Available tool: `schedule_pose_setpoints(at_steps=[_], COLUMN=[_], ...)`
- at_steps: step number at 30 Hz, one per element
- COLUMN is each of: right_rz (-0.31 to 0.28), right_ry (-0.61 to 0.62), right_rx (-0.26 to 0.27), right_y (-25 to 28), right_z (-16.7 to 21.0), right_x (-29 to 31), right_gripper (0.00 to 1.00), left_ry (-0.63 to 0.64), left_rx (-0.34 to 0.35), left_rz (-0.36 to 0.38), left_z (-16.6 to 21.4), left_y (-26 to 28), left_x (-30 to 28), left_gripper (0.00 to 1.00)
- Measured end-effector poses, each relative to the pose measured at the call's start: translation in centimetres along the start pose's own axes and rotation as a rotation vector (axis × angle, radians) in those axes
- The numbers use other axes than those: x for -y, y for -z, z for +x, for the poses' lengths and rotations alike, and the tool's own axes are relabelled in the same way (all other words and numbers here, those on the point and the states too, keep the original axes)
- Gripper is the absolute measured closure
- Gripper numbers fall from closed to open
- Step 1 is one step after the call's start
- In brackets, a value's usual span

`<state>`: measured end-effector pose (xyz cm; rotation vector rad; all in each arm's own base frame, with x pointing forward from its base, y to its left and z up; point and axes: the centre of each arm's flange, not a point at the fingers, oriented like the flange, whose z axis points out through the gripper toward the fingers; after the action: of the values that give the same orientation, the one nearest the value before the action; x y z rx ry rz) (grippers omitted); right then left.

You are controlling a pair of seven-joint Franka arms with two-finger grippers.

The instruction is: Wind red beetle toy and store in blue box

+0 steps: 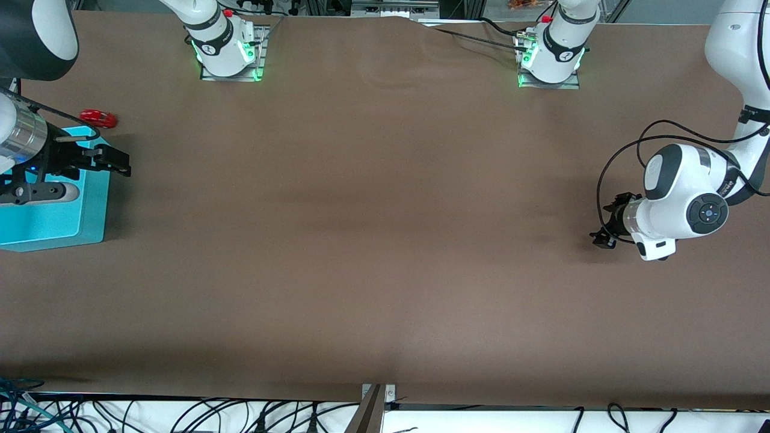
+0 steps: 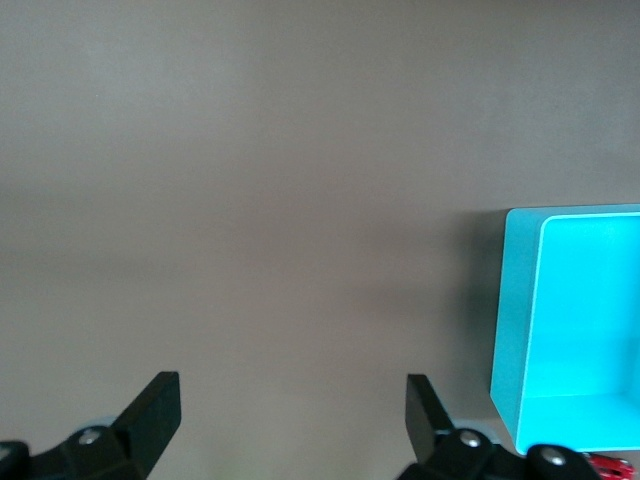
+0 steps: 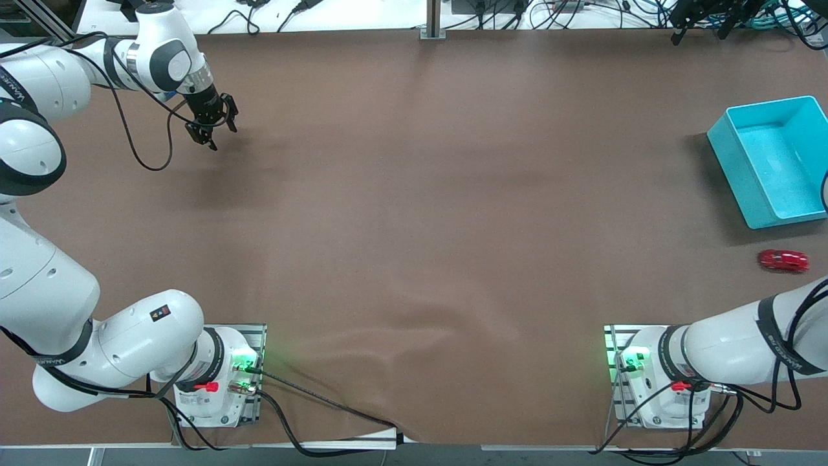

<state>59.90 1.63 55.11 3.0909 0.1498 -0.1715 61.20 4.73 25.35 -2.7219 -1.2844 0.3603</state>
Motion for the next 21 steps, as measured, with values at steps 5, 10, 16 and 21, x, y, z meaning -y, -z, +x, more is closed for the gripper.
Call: schedule_pose_setpoints(at_steps=[5, 10, 16, 21], right_rz=[0.000, 0.000, 0.000, 0.000], right_ry=[0.000, 0.000, 0.000, 0.000], right_rx=[0.000, 0.000, 0.000, 0.000], right_y=[0.0, 0.0, 0.0, 0.0], right_z=[0.0, 0.0, 0.0, 0.0], right_x=[0.0, 0.0, 0.0, 0.0], right_gripper=[0.00, 0.00, 0.00, 0.00], left_ry=[-0.081, -0.176, -0.320, -0.387], left_rx=[-0.003, 0.003, 0.017, 0.025], left_rz=[0.004, 0.020, 0.040, -0.013], left_z=[0.6, 1.2, 1.4, 1.6], left_y=[1.2, 3.0, 6.9, 10.8], left_x=[0.1, 0.3, 0.3, 0.1], left_gripper=[0.00, 0.00, 0.00, 0.00])
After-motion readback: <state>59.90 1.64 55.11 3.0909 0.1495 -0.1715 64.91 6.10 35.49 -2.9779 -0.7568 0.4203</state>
